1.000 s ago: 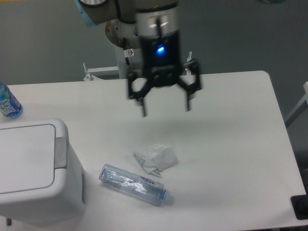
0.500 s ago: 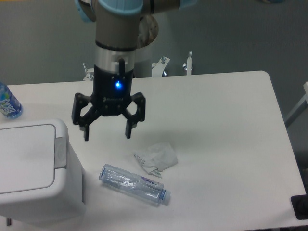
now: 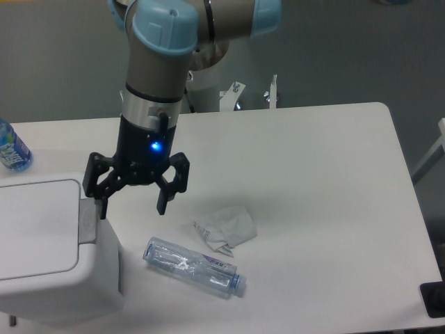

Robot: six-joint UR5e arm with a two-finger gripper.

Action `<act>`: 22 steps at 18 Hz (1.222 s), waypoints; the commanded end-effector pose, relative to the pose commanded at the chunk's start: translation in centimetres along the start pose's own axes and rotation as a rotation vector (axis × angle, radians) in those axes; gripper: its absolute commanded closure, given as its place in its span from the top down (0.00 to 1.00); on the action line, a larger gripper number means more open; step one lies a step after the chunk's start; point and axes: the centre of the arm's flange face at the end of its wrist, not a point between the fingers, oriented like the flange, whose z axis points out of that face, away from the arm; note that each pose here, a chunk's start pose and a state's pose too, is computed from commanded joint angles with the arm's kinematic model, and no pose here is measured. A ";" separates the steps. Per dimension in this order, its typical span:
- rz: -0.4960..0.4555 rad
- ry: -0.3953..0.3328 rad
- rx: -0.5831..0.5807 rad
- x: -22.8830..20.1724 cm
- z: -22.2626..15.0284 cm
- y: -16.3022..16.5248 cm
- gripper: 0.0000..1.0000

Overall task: Open the trash can
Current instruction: 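Lower the gripper onto the lid edge and push the lid open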

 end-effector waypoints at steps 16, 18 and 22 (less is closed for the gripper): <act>0.002 -0.004 -0.024 0.1 1.7 0.1 1.00; 0.002 -0.004 -0.024 0.0 1.8 0.1 1.00; 0.006 -0.004 -0.030 0.2 2.3 0.2 1.00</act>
